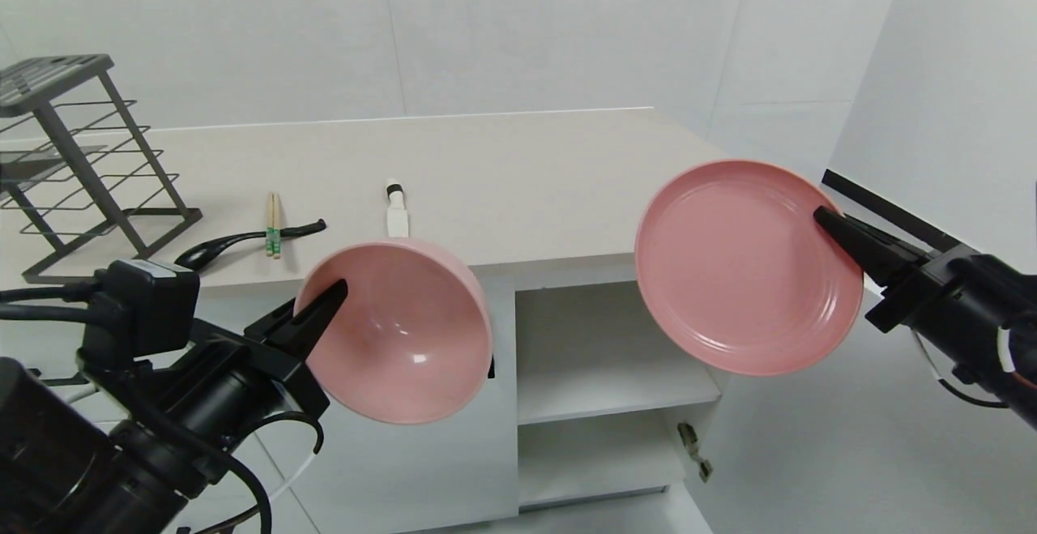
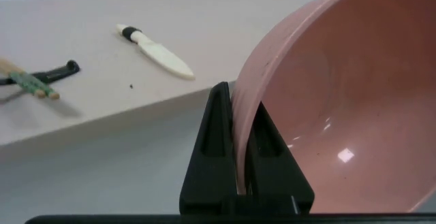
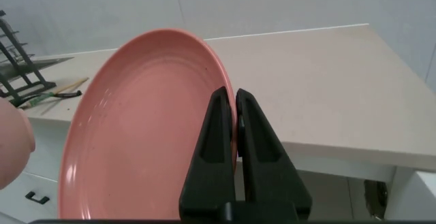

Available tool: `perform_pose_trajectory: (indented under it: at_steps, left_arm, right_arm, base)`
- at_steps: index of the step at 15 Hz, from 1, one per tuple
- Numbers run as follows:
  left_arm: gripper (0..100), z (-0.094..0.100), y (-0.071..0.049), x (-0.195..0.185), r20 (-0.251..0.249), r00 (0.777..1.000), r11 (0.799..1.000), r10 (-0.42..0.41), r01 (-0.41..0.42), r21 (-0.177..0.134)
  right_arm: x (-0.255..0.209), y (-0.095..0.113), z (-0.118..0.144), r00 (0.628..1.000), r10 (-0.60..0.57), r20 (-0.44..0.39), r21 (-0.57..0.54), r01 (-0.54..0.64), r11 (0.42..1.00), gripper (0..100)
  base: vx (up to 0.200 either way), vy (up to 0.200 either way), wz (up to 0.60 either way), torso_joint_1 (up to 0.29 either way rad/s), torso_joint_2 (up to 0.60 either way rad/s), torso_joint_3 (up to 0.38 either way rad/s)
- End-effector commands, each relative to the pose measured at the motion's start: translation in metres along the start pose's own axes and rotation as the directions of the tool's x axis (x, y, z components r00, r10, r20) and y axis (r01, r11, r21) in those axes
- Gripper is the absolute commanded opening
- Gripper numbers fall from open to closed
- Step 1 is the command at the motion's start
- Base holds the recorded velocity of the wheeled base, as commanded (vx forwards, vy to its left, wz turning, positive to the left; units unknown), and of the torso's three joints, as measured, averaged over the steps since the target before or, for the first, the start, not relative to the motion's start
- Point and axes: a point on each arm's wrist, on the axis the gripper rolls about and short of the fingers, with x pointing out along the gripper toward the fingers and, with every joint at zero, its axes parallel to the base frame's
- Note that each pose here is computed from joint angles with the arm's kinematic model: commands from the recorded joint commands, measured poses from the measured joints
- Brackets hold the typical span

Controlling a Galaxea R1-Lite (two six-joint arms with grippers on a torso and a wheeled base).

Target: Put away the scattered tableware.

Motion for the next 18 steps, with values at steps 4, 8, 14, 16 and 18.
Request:
perform_pose_trajectory:
  at_steps: [4, 8, 14, 16, 18]
  left_arm:
    - [0, -0.004, 0.001, -0.006, -0.024, 1.0, 1.0, -0.001, 0.002, 0.026]
    - [0, -0.01, 0.002, -0.011, -0.059, 0.998, 0.995, 0.002, 0.004, 0.103]
    - [0, -0.019, 0.001, -0.004, -0.104, 0.995, 0.995, 0.006, 0.005, 0.101]
    - [0, -0.031, 0.0, 0.001, -0.157, 0.987, 0.995, 0.01, 0.007, 0.102]
    - [0, -0.037, 0.0, 0.004, -0.188, 0.982, 0.995, 0.011, 0.008, 0.099]
  right_arm:
    - [0.0, 0.0, 0.0, 1.0, -0.002, -0.001, -0.002, 0.002, 1.0, 0]
    - [-0.001, -0.001, -0.004, 1.0, -0.005, -0.02, -0.038, 0.004, 0.999, 0]
    - [0.002, -0.005, -0.013, 0.998, -0.02, -0.055, -0.032, 0.019, 0.999, 0]
    - [0.004, -0.009, -0.017, 0.997, -0.033, -0.071, -0.03, 0.031, 0.999, 0]
    - [0.005, -0.013, -0.023, 0.994, -0.048, -0.096, -0.024, 0.046, 0.999, 0]
  base:
    - [0.0, 0.0, 0.0, -0.253, 0.43, 0.184]
    - [0.0, 0.0, 0.0, -0.259, 0.35, 0.138]
    - [0.0, 0.0, 0.0, -0.137, 0.28, 0.099]
    - [0.0, 0.0, 0.0, -0.005, 0.11, 0.036]
    - [0.0, 0.0, 0.0, 0.0, 0.0, 0.0]
